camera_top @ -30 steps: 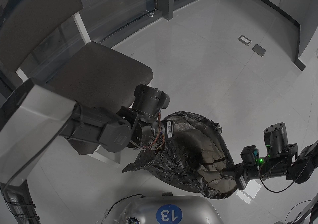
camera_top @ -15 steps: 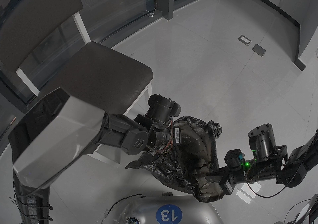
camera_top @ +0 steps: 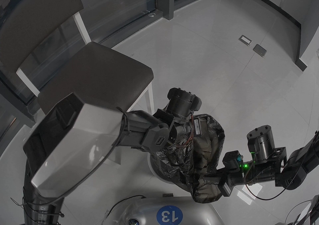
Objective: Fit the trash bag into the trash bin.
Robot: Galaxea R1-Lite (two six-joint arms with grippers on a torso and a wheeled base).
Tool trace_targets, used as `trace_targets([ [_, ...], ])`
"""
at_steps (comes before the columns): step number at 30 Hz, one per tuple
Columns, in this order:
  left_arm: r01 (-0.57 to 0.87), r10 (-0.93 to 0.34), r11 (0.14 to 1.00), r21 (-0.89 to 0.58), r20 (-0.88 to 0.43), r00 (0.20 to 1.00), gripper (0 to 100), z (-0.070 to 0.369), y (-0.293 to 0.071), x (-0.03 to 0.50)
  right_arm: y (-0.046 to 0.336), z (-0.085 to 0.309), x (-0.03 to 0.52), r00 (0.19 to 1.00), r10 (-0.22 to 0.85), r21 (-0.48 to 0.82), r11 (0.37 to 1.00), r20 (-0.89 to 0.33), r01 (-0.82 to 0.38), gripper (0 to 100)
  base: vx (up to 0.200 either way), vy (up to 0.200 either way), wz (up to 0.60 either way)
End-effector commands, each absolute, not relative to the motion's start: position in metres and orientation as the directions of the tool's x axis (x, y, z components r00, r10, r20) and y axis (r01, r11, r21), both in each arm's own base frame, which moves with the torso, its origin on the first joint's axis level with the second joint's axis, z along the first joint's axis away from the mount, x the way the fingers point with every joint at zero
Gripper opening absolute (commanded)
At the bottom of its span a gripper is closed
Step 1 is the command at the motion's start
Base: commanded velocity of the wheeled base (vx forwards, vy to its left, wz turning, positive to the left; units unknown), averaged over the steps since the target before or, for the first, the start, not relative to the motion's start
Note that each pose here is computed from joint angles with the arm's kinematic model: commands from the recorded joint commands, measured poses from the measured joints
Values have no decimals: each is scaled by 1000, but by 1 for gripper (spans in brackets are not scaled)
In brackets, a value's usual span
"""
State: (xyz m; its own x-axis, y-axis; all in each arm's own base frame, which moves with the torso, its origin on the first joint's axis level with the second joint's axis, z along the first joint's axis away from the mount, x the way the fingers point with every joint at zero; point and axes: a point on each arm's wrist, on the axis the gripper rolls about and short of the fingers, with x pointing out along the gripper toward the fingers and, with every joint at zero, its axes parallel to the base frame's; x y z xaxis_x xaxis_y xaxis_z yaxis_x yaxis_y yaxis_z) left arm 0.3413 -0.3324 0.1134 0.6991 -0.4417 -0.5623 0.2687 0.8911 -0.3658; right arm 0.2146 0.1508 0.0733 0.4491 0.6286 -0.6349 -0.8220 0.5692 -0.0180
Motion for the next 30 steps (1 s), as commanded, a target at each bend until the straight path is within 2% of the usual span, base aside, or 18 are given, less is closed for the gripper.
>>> trace_targets([
  [1, 267, -452, 884, -384, -558, 696, 0, 109, -341, 341, 153, 75, 214, 452, 637, -22, 564, -624, -825, 0, 0, 0, 0],
  [10, 216, -441, 885, -413, -592, 674, 0, 97, -346, 331, 168, 82, 211, 447, 679, 21, 562, -582, -827, 0, 0, 0, 0],
  [17, 140, -358, 917, -373, -617, 701, 0, 93, -316, 346, 163, 83, 213, 472, 667, 15, 586, -577, -810, 0, 0, 0, 0],
  [21, 124, -325, 929, -348, -608, 725, 0, 105, -298, 350, 154, 88, 216, 503, 655, 4, 611, -563, -792, 0, 0, 0, 0],
  [30, 134, -317, 927, -350, -544, 777, 0, 145, -274, 348, 109, 106, 224, 636, 577, -20, 733, -513, -680, 0, 0, 0, 0],
])
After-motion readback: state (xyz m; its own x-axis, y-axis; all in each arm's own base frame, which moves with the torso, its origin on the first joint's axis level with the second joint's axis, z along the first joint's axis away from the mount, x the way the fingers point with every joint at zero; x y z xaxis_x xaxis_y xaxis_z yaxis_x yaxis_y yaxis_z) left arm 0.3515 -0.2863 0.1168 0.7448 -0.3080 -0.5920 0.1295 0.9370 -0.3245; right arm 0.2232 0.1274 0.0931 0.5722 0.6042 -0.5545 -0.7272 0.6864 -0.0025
